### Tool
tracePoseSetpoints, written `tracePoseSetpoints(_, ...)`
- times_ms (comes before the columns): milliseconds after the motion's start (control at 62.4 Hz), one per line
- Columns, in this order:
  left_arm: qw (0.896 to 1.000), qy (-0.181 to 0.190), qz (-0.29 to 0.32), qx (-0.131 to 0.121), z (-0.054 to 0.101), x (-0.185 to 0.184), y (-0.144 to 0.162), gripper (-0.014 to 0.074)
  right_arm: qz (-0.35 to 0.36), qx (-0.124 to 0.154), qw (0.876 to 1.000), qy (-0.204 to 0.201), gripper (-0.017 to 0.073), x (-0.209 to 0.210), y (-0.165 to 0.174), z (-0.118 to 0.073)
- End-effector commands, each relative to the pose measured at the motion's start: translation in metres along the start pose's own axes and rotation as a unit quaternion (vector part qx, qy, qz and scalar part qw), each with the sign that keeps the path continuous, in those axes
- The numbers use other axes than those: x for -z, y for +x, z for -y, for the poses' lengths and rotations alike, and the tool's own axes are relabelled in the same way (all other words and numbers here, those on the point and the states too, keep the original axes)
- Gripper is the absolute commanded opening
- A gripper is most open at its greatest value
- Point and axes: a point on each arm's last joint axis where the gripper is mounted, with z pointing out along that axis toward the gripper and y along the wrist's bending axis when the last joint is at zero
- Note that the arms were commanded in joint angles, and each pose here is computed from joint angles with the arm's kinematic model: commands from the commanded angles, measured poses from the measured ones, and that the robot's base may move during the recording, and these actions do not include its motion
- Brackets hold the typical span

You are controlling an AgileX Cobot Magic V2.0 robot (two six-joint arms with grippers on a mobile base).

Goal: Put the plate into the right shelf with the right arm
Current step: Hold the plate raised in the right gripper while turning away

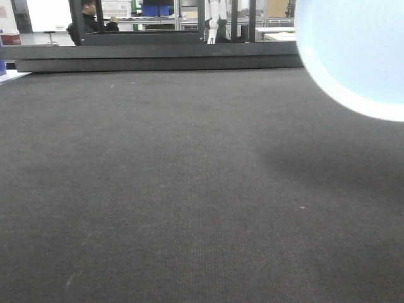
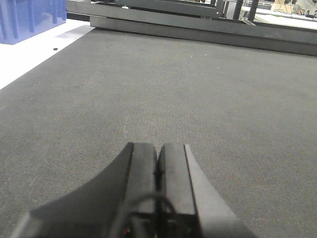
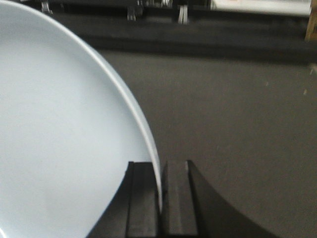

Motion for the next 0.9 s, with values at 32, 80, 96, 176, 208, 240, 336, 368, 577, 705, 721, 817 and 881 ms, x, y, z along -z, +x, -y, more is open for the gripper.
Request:
tracePoseSetpoints(32,0.999,-0.006,0.044,0.008,-0.001,0.001,-0.005,-0.0128,0.106,0.019,0.994,0.006,0.0054,0.025,-0.021,0.001)
tracePoseSetpoints(80,0.999,-0.006,0.044,0.008,-0.001,0.001,-0.005,-0.0128,0.119,0.019,0.993,0.005,0.0054,0.036,-0.023,0.001)
tracePoseSetpoints(96,0.999,-0.006,0.044,0.008,-0.001,0.001,-0.005,-0.0128,0.121,0.019,0.993,0.005,0.0054,0.038,-0.023,0.001)
tracePoseSetpoints(176,0.999,-0.006,0.044,0.008,-0.001,0.001,-0.005,-0.0128,0.135,0.019,0.991,0.004,0.0054,0.05,-0.025,0.001)
tracePoseSetpoints(208,0.999,-0.006,0.044,0.008,-0.001,0.001,-0.005,-0.0128,0.139,0.019,0.99,0.004,0.0054,0.054,-0.025,0.0)
tracePoseSetpoints(240,0.999,-0.006,0.044,0.008,-0.001,0.001,-0.005,-0.0128,0.142,0.019,0.99,0.004,0.0054,0.057,-0.025,0.0)
tracePoseSetpoints(336,0.999,-0.006,0.044,0.008,-0.001,0.001,-0.005,-0.0128,0.148,0.019,0.989,0.004,0.0054,0.06,-0.025,0.0)
tracePoseSetpoints(368,0.999,-0.006,0.044,0.008,-0.001,0.001,-0.005,-0.0128,0.148,0.019,0.989,0.004,0.0054,0.06,-0.025,0.0)
tracePoseSetpoints(577,0.999,-0.006,0.044,0.008,-0.001,0.001,-0.005,-0.0128,0.148,0.019,0.989,0.004,0.0054,0.06,-0.025,0.0)
tracePoseSetpoints(705,0.999,-0.006,0.044,0.008,-0.001,0.001,-0.005,-0.0128,0.148,0.019,0.989,0.004,0.0054,0.06,-0.025,0.0)
tracePoseSetpoints(721,0.999,-0.006,0.044,0.008,-0.001,0.001,-0.005,-0.0128,0.148,0.019,0.989,0.004,0.0054,0.06,-0.025,0.0)
tracePoseSetpoints(817,0.999,-0.006,0.044,0.008,-0.001,0.001,-0.005,-0.0128,0.148,0.019,0.989,0.004,0.0054,0.06,-0.025,0.0)
tracePoseSetpoints(881,0.999,-0.006,0.044,0.008,-0.001,0.001,-0.005,-0.0128,0.148,0.019,0.989,0.004,0.0054,0.06,-0.025,0.0)
